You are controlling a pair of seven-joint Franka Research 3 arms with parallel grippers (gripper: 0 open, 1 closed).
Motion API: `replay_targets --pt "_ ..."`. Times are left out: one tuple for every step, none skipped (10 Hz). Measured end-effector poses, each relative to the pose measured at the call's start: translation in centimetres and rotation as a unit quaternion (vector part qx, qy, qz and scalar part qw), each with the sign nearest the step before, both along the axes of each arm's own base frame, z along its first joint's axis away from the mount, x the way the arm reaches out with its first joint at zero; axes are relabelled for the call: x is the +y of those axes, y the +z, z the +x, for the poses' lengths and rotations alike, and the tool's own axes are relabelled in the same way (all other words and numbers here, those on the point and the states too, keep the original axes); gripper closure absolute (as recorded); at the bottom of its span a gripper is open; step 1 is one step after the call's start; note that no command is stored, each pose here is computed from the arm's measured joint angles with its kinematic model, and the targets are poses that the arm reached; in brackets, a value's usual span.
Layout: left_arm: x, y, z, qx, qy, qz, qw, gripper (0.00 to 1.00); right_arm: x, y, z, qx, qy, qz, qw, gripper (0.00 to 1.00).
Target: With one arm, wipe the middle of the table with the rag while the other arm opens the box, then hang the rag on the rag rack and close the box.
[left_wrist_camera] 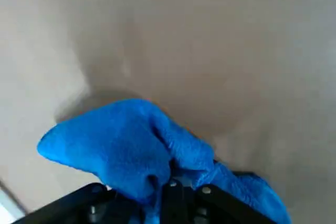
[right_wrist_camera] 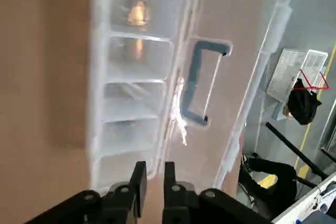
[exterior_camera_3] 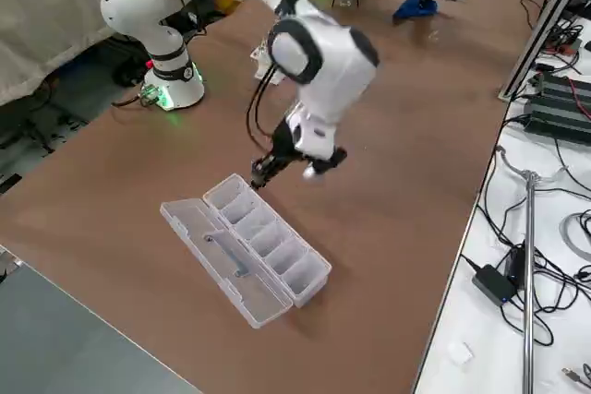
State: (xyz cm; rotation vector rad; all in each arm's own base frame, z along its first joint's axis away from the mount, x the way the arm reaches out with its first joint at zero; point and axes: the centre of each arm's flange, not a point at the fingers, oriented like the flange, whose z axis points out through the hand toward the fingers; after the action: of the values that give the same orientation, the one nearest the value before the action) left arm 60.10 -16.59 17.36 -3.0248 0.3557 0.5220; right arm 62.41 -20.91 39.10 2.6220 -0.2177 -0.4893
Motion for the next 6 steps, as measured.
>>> replay_targets --pt "2.0 -0.1 0.1 0.012 -0.002 0.004 1.000 0.89 3.3 1.3 0.8 -0.011 0.013 0.025 1.000 0.59" --pt "3.4 -0.2 0.2 0.020 -0.002 0.004 1.000 0.89 6.1 2.1 1.3 -0.023 0.010 0.071 0.997 0.42" --pt "4.6 -0.2 0.3 0.025 -0.002 0.001 1.000 0.89 7.7 3.3 1.7 -0.040 -0.002 0.116 0.992 0.28" --pt "5.1 0.0 0.5 0.025 -0.004 -0.002 1.000 0.89 8.9 5.4 2.0 -0.066 -0.009 0.153 0.986 0.12" --pt "4.6 1.2 0.9 0.016 -0.007 -0.005 1.000 0.89 10.6 8.2 2.0 -0.095 -0.008 0.186 0.978 0.00" --pt "3.6 3.7 1.7 0.000 -0.013 -0.012 1.000 0.89 12.4 11.1 1.7 -0.122 -0.008 0.224 0.967 0.00"
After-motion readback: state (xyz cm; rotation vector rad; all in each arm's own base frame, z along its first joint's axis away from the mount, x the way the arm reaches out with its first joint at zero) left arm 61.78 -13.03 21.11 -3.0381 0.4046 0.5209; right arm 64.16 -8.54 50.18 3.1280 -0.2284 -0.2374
